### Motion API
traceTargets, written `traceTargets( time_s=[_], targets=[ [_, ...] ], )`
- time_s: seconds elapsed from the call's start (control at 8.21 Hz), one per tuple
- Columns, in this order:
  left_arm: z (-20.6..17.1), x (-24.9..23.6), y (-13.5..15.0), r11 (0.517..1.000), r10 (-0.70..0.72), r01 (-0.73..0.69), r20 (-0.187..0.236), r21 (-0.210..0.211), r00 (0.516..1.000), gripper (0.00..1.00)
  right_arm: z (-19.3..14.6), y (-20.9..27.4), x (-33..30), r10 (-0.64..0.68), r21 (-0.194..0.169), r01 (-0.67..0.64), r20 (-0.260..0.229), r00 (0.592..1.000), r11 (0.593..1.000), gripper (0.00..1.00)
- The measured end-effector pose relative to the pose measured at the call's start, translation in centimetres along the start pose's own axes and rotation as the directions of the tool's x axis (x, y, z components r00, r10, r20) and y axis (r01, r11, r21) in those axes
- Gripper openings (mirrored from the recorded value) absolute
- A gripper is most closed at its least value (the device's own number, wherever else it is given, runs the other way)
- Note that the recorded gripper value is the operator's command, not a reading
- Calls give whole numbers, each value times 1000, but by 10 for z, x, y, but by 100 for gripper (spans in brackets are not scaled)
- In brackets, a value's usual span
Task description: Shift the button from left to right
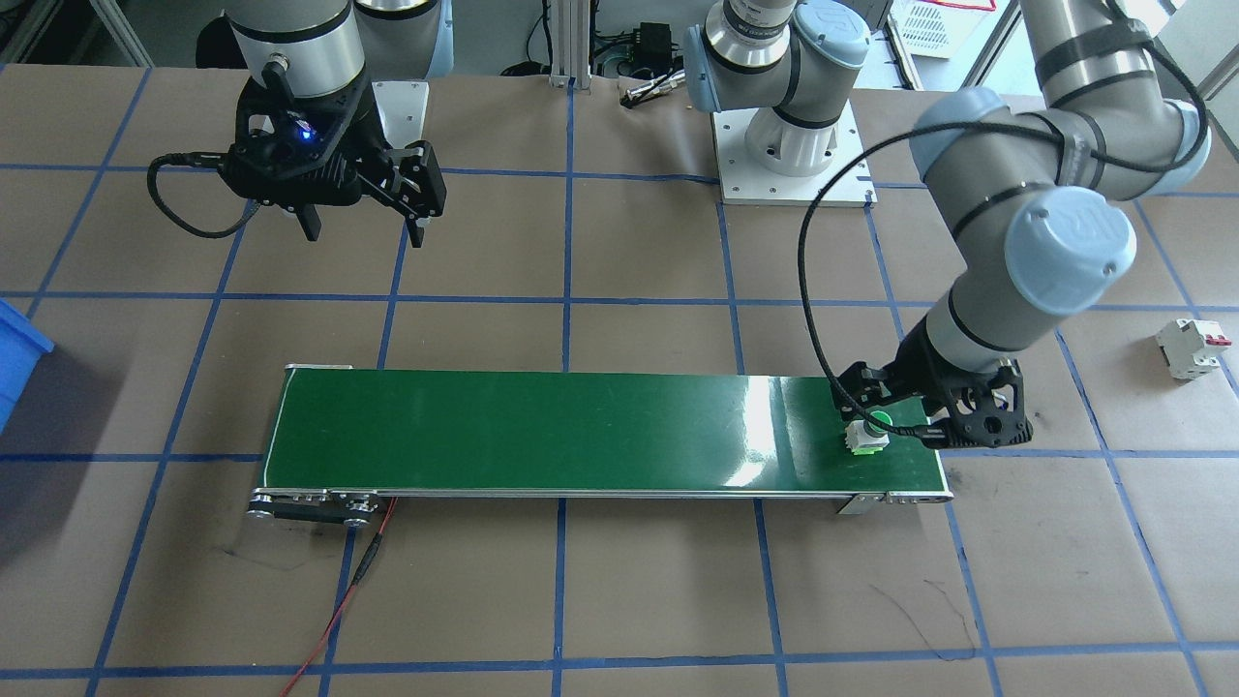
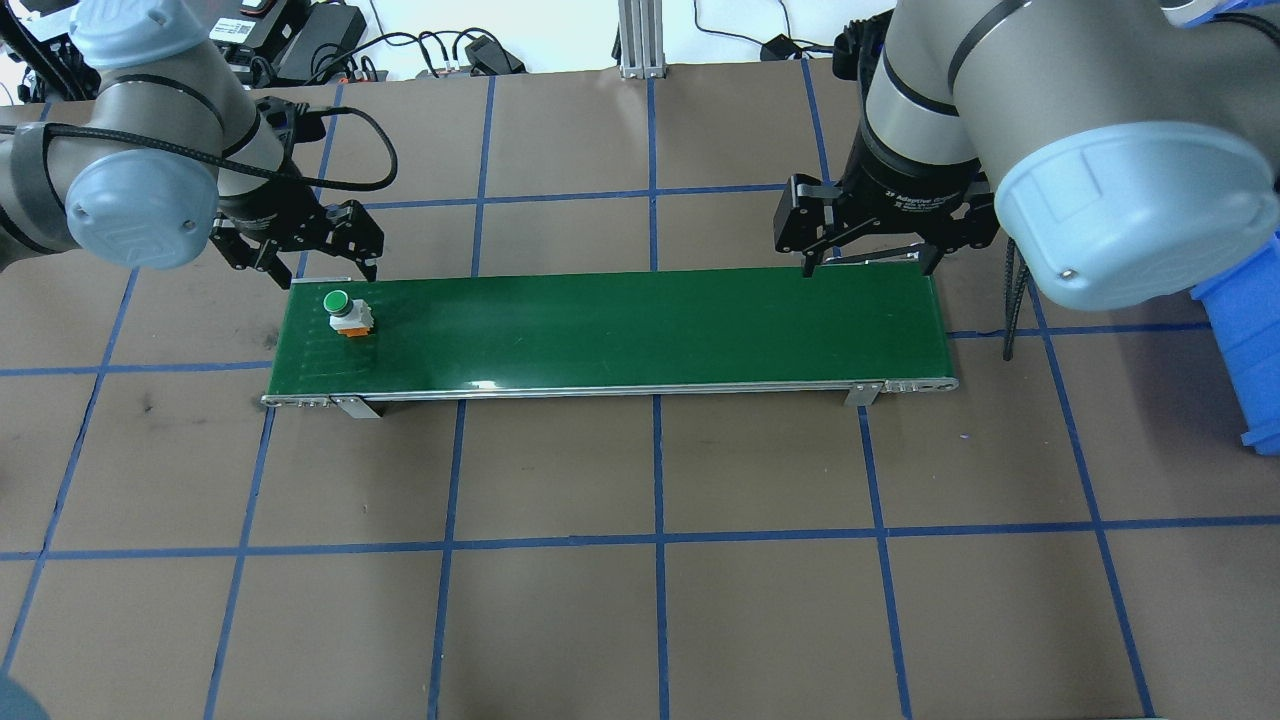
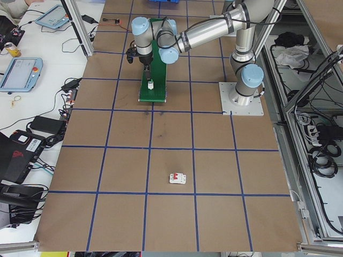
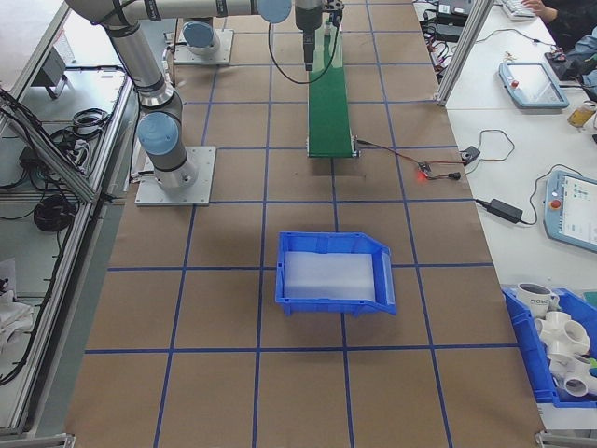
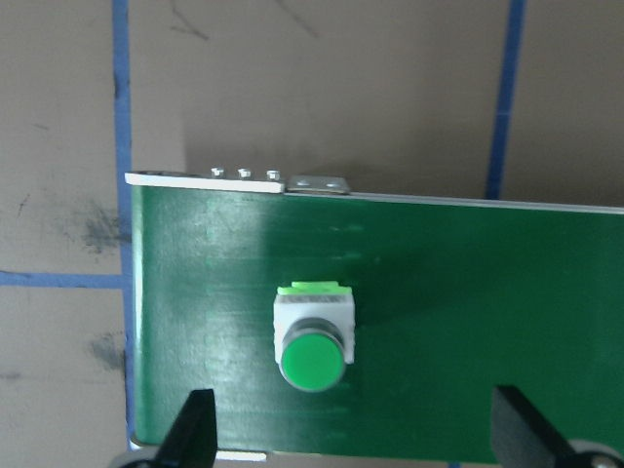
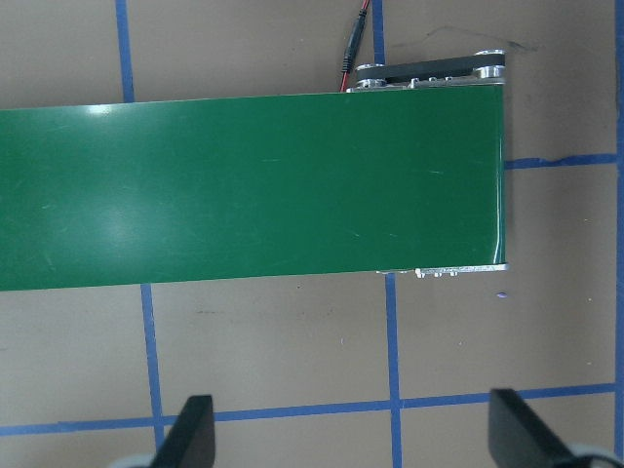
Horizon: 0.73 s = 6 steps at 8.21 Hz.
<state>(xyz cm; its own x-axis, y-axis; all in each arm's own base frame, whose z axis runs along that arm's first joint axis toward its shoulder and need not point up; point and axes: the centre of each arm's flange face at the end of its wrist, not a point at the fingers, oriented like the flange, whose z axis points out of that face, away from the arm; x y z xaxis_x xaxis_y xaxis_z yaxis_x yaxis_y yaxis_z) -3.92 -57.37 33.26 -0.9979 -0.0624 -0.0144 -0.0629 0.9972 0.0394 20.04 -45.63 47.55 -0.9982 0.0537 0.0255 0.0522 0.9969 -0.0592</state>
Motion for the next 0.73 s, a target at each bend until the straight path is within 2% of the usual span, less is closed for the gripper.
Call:
traceTargets(
  time_s=[0.37, 0.61, 0.73],
  targets=[
    [-74, 86, 53, 989, 96, -97, 17, 115, 995, 100, 0, -1, 0, 0, -1, 0, 1, 1000, 1000, 100],
    [-94, 111, 72, 978, 141, -143, 24, 151, 990, 100, 4, -4, -2, 5, -6, -5, 9, 1000, 1000, 100],
    [-97, 114, 77, 978, 149, -151, 25, 146, 988, 100, 4, -10, -3, 8, 17, -9, 16, 1000, 1000, 100]
  ],
)
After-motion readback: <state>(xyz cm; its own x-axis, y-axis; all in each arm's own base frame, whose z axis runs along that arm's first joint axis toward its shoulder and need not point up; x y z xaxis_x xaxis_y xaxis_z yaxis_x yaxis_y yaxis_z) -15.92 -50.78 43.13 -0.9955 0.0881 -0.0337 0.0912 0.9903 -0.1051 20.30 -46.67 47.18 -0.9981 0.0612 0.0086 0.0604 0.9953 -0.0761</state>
